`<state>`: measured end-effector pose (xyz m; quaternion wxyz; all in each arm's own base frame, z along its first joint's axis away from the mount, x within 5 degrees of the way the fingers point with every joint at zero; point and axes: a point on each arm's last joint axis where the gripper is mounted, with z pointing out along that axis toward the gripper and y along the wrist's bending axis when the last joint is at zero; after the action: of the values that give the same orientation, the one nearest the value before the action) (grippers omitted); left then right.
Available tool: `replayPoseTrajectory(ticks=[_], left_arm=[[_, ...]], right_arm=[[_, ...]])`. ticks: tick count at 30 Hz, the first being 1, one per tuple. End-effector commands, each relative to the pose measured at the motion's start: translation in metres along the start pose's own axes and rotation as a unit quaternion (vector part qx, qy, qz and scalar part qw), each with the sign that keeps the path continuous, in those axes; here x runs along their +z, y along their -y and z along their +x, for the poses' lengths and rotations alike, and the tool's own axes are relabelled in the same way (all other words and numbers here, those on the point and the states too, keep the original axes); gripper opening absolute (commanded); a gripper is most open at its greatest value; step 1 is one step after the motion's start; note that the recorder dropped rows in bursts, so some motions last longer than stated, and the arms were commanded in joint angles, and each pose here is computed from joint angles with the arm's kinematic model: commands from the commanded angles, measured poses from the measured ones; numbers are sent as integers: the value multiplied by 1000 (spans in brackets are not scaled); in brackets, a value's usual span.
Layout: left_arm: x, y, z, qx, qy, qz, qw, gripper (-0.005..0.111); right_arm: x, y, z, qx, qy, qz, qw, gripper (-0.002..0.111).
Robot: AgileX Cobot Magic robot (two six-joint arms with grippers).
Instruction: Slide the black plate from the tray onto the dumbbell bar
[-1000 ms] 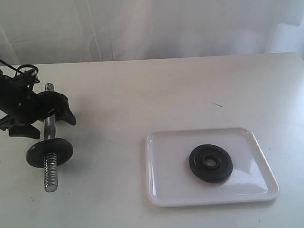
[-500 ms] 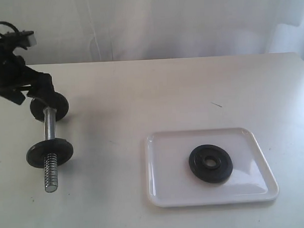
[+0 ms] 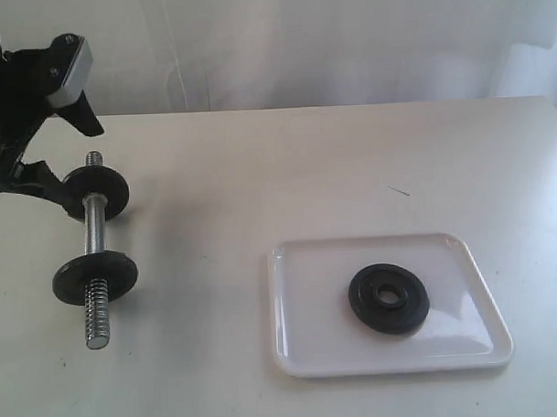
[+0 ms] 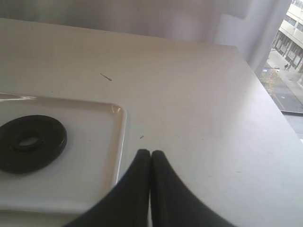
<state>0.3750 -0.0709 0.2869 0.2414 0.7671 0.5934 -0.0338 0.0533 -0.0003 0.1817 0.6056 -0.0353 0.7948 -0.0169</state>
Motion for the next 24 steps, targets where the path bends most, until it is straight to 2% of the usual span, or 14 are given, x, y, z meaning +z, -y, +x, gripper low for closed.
replayPoseTrajectory(ticks=[1,4,8,17,24], left_arm=[[15,-1,4,122,17,18,992,105],[25,2,8,176,25,48,983,105],[42,3,12,208,-8,78,975,105],[79,-2,29,209,-33,83,974,105],[81,-3,40,241,-84,94,962,105]], right_arm=[[0,0,0,6,3,2,1000,0],[0,0,0,7,3,2,1000,0],[0,0,0,7,3,2,1000,0],[0,0,0,7,3,2,1000,0],[0,0,0,7,3,2,1000,0]])
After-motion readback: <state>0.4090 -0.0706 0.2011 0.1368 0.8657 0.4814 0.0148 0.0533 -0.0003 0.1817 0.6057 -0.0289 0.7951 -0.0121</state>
